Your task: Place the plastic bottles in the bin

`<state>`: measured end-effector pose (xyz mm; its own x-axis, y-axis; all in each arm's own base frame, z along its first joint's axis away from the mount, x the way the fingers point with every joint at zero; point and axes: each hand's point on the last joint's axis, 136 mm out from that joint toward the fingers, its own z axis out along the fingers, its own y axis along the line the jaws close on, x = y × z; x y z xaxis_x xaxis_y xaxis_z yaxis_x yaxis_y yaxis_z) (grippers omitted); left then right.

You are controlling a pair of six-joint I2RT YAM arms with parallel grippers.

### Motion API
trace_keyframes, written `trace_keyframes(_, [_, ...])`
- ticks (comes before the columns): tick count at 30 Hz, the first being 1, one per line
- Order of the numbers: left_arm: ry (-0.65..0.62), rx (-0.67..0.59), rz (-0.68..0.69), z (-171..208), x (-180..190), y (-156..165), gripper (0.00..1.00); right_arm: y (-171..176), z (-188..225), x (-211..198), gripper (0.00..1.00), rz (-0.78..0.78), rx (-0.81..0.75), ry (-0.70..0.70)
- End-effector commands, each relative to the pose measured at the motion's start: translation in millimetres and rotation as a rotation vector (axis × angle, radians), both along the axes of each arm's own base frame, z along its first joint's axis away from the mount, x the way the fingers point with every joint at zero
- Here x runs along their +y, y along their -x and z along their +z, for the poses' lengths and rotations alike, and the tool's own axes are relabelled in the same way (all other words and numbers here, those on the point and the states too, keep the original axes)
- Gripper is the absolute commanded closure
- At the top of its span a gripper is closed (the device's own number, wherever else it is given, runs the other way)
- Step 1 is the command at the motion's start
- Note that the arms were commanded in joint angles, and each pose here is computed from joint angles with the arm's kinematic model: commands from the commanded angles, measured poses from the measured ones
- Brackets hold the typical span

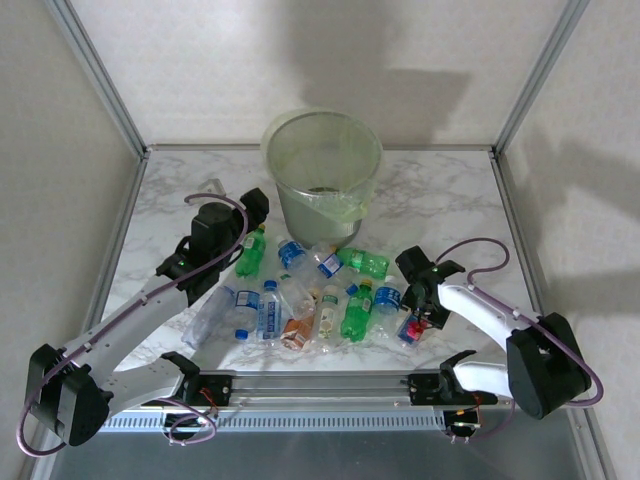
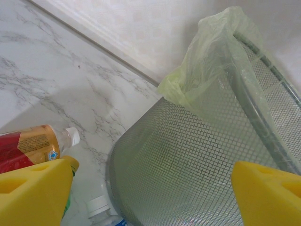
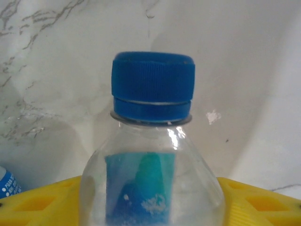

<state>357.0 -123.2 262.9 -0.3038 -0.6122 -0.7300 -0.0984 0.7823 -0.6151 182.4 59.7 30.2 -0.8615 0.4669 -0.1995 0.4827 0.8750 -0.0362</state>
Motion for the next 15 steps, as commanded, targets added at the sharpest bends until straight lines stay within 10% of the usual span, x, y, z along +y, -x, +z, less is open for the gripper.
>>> trace_keyframes(1, [0.013,-0.011,0.009,10.1,1.0,0.2,0.13,0.9,-3.1,-7.0,0.40,-0.009,-0.002,0.029])
trace_keyframes(8, [0.016,-0.014,0.010,12.4,-0.7,-2.9,0.13,-12.3,27.2,-12.9,0.45,-0.023,-0.074,0.063])
trace_keyframes(15, [0.011,-0.020,0.034,17.3,5.1,-2.9,0.13,-79.2,150.6,1.6,0.47,0.021,-0.389,0.039])
